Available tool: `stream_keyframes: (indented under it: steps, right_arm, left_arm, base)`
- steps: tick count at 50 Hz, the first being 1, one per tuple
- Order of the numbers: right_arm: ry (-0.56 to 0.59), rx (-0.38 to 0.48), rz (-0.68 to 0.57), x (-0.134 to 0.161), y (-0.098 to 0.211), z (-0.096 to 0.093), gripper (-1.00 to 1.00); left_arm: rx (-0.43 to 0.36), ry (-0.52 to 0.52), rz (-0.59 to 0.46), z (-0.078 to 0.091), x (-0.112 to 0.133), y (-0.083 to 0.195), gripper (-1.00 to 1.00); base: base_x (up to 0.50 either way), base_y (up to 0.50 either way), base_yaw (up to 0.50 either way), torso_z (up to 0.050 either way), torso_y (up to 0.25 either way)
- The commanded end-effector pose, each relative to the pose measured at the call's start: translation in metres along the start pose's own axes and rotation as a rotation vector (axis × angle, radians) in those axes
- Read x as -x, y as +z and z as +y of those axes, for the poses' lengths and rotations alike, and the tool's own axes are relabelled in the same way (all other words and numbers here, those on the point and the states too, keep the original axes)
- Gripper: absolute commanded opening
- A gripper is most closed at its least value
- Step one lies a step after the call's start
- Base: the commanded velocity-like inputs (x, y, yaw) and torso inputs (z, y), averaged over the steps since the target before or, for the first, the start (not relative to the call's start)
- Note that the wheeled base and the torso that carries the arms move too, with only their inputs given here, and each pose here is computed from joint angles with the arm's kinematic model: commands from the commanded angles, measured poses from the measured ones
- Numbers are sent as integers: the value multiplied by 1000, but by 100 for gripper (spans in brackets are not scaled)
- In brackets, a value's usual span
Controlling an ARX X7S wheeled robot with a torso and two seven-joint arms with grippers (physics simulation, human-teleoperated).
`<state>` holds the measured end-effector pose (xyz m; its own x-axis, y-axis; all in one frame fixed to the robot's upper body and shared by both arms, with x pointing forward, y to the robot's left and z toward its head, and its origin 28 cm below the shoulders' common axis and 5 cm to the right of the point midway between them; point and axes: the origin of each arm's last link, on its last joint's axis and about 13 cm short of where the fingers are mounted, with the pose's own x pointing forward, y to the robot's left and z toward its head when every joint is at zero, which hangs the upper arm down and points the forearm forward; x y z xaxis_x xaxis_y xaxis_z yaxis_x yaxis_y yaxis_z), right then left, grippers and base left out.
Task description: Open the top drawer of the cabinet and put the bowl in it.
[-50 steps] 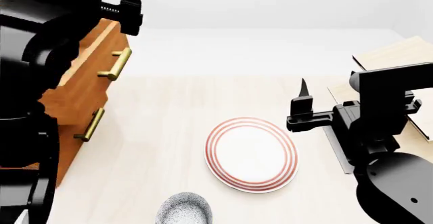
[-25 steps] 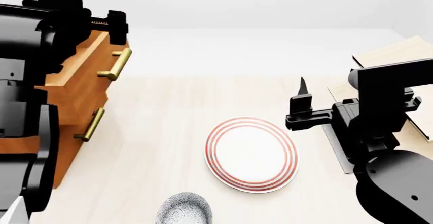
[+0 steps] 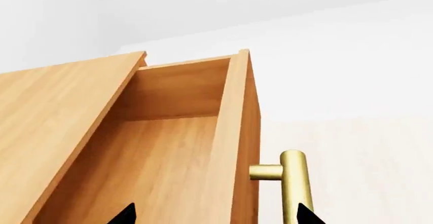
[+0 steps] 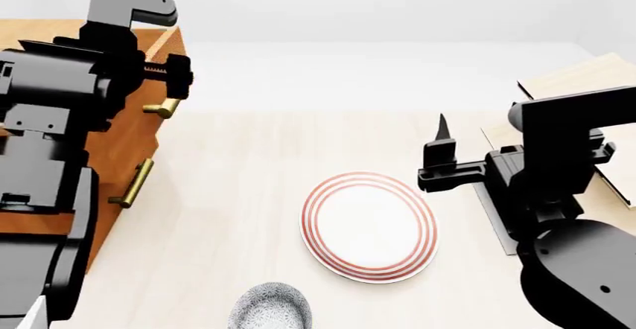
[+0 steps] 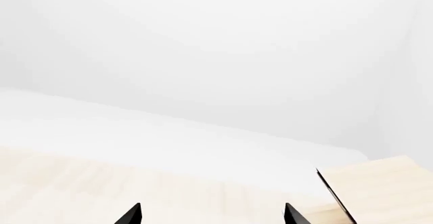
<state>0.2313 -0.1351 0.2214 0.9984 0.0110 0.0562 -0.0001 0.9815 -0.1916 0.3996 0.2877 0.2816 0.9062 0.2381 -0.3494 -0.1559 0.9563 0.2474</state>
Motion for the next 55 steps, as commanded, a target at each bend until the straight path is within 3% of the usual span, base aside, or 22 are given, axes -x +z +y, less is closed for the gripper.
stream_keyframes:
  steps: [1,19,55]
  right_arm:
    - [-1,-2,4,-1,-2,0,100]
    - [-3,-5,8,-1,-5,0,100]
    - [-11,-14,5,1,-5,-1,100]
  left_arm:
    - [-35,-37,27,-9,-4,-12,100]
    - [-83,-102,22,-27,0,-26,100]
    - [-167,-286,-56,-64,37,-27,100]
  base:
    - [0,0,0,0,0]
    - [0,0,0,0,0]
    - [0,0,0,0,1]
